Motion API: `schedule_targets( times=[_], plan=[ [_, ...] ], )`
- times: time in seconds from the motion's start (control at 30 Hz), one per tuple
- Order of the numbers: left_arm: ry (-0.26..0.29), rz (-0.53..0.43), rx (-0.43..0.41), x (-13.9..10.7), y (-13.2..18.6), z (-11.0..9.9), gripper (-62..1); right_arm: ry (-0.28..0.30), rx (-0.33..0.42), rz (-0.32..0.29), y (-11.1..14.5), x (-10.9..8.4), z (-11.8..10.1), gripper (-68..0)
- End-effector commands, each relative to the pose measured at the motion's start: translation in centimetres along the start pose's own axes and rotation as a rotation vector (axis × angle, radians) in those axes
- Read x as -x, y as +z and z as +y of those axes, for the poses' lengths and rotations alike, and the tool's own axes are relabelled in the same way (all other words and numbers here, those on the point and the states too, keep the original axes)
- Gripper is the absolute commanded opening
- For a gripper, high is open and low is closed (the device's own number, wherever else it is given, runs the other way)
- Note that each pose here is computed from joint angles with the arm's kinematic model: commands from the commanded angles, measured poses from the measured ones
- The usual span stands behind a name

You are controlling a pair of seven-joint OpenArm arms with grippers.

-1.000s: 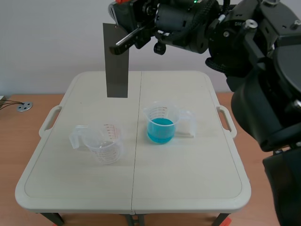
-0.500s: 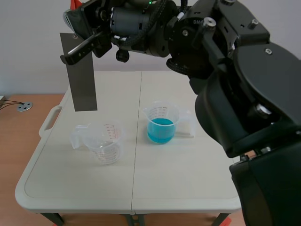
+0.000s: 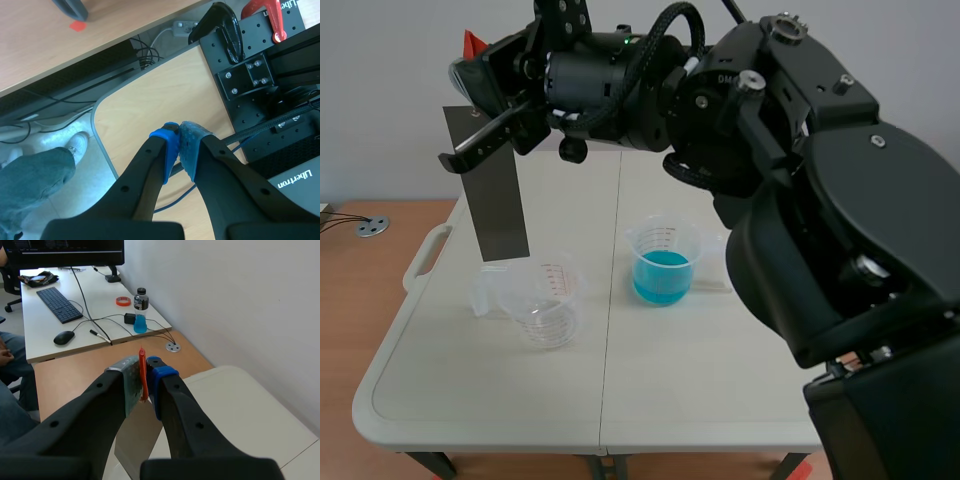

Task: Hold the metal plate by the orange handle, dip it into the blue solution, take it out and point at it, then put the plate back in the beaker on the left.
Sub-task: 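Put the plate into the left beaker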

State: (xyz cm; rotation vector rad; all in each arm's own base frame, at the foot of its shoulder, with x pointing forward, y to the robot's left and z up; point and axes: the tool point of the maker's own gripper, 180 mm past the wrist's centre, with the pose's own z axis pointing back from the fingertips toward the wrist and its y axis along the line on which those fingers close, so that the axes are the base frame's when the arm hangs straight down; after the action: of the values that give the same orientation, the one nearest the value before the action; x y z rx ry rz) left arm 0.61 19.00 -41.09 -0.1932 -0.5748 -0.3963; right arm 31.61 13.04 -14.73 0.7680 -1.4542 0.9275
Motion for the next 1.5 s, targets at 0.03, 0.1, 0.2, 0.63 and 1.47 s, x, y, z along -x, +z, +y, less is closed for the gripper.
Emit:
schedule_targets(
  times=[0.03, 0.1, 0.2, 0.63, 1.47],
  plan=[
    [0.001, -0.006, 0.007, -0.2, 0.2, -0.2, -59.4, 0.006, 0.004, -0.036, 0.0, -1.2, 0.0, -66.2],
    [0.001, -0.006, 0.007, -0.2, 0.2, -0.2, -59.4, 0.004, 0.007, -0.025, 0.0, -0.8, 0.1, -66.2],
    [0.001, -0.006, 0.007, -0.2, 0.2, -0.2, -59.4, 0.006, 0.021, -0.015, 0.0, -0.5, -0.1, -66.2],
    [0.001, -0.005, 0.007, -0.2, 0.2, -0.2, -59.4, 0.014, 0.042, 0.012, -0.2, 0.9, -0.6, -66.0],
    [-0.008, -0.004, 0.008, -0.2, 0.2, 0.0, -59.4, -0.054, 0.066, 0.083, -0.7, 6.5, -1.1, -66.0]
  ],
)
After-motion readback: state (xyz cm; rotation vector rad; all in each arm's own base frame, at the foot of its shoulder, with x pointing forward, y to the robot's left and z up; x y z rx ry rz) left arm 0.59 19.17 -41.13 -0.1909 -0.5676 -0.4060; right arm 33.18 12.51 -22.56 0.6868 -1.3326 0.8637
